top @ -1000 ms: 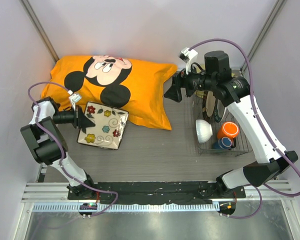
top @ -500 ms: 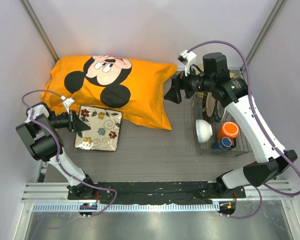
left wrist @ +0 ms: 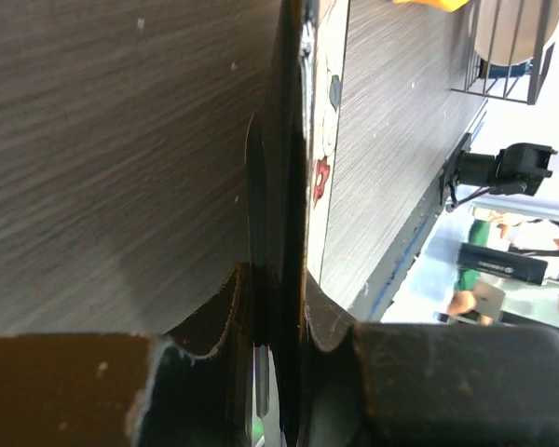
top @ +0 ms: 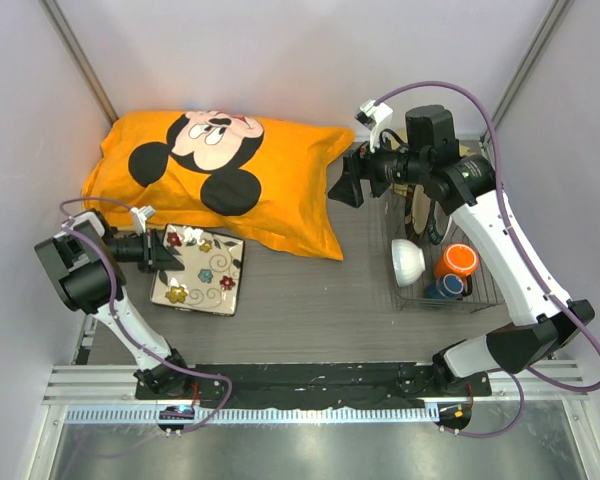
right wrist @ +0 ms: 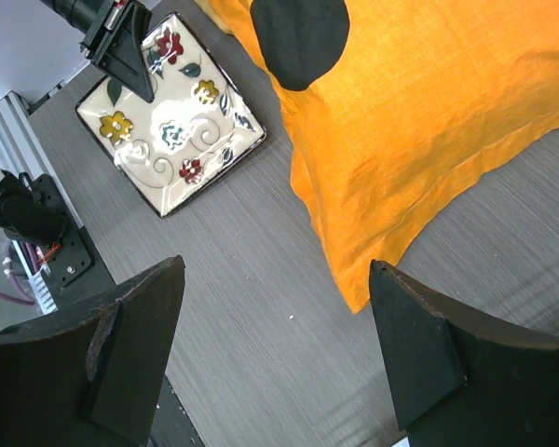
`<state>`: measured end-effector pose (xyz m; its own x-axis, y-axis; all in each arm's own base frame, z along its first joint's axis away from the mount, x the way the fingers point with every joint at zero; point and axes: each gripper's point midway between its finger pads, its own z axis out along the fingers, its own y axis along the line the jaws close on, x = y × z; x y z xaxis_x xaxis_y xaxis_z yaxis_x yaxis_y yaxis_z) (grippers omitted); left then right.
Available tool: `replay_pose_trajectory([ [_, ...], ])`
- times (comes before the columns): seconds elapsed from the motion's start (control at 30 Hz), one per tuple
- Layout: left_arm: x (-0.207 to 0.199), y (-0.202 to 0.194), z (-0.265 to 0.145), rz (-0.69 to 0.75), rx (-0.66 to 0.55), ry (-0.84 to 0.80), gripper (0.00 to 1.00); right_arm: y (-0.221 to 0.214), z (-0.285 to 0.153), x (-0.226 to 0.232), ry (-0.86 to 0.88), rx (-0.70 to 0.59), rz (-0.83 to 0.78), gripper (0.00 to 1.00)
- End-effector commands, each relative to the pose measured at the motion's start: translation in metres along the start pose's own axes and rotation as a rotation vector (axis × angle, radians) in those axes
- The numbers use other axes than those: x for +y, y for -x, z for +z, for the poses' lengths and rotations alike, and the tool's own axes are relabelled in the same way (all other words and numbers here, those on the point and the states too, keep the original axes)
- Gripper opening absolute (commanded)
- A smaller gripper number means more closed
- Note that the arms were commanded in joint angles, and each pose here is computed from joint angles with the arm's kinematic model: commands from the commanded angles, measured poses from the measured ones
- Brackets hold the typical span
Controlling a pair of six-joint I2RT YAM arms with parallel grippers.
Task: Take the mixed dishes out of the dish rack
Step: Place the plate at the center of the board.
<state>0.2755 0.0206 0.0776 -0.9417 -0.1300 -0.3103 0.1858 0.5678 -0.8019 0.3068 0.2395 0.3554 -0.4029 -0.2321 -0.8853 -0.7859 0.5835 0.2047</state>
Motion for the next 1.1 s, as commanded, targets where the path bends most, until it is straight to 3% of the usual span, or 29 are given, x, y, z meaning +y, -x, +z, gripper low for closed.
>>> replay_pose_trajectory([
  [0.0,-0.028,0.015,-0.002,-0.086,-0.043,-0.027,0.0,0.009,-0.002,0.001,-0.007,-0.039,-0.037,0.85],
  [0.27,-0.001,0.013,0.005,-0.183,-0.007,0.01,0.03,0.007,-0.003,0.0,-0.014,-0.039,-0.041,0.85],
  [0.77,0.036,0.003,0.003,-0.192,0.053,0.184,0.36,0.007,-0.006,0.001,-0.017,-0.043,-0.045,0.86],
  [1.07,0.065,0.0,0.005,-0.188,0.074,0.257,0.43,0.005,-0.01,0.002,-0.025,-0.044,-0.053,0.86],
])
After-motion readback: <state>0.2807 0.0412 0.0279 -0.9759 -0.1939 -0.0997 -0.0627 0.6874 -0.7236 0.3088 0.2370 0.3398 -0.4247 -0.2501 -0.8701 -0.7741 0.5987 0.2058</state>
